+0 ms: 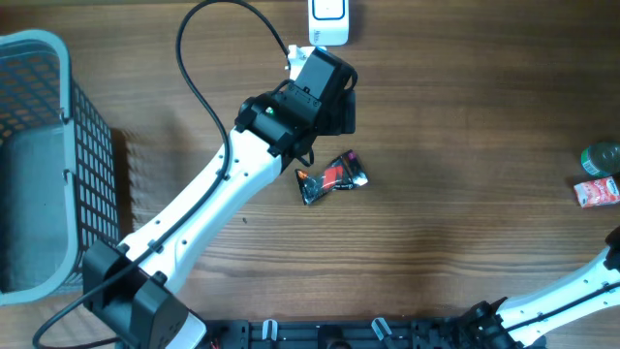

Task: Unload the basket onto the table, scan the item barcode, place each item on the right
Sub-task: 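Move the left gripper over the black hex wrench package and lower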

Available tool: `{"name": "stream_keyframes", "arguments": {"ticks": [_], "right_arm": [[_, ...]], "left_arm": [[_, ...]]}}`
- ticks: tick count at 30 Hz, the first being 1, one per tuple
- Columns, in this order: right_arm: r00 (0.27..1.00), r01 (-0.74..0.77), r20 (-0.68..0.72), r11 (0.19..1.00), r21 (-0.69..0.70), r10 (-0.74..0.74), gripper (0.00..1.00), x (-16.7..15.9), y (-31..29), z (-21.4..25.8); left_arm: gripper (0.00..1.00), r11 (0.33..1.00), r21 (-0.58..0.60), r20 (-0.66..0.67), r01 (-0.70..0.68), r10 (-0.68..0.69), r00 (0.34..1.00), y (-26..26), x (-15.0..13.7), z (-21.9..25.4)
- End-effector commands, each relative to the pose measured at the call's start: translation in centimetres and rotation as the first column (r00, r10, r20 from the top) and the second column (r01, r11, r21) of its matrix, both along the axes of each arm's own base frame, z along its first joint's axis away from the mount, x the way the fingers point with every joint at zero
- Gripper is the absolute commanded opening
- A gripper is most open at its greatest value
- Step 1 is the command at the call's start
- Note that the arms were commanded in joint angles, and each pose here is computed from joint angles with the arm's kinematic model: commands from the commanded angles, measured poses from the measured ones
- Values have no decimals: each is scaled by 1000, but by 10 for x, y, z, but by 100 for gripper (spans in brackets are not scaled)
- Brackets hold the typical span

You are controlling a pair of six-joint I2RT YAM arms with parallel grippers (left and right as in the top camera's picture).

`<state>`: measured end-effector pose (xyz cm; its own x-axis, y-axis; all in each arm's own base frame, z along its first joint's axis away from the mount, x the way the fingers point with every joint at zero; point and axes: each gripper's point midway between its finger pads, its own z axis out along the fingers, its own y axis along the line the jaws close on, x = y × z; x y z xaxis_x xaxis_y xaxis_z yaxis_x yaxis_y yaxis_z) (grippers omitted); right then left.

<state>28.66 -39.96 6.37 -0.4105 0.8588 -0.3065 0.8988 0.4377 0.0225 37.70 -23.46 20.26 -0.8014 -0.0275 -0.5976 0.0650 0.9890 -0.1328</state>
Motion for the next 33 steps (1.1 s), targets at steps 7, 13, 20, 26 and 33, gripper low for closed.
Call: {"name": "stream_keyframes", "arguments": {"ticks": [7, 13, 20, 26, 33], "right_arm": [[1000, 5, 0, 1000, -26, -5, 60, 1, -3, 2], [1000, 7, 13, 999, -49, -6, 62, 4, -9, 4], [1000, 7, 12, 999, -46, -6, 67, 3, -7, -7], [1000, 7, 7, 999, -39, -7, 71, 0, -3, -21], [1000, 9, 13, 999, -44, -9, 72, 1, -4, -21]], "left_arm": [[100, 997, 70, -120, 33, -24, 992, -7, 1, -55], [100, 996, 83, -139, 34, -22, 990, -7, 1, -65], [100, 970, 113, -166, 213, -193, 967, -16, -6, -68], [100, 804, 168, -260, 570, -522, 812, -23, -31, -79], [100, 619, 142, -462, 773, -649, 604, 3, -64, -121]]}}
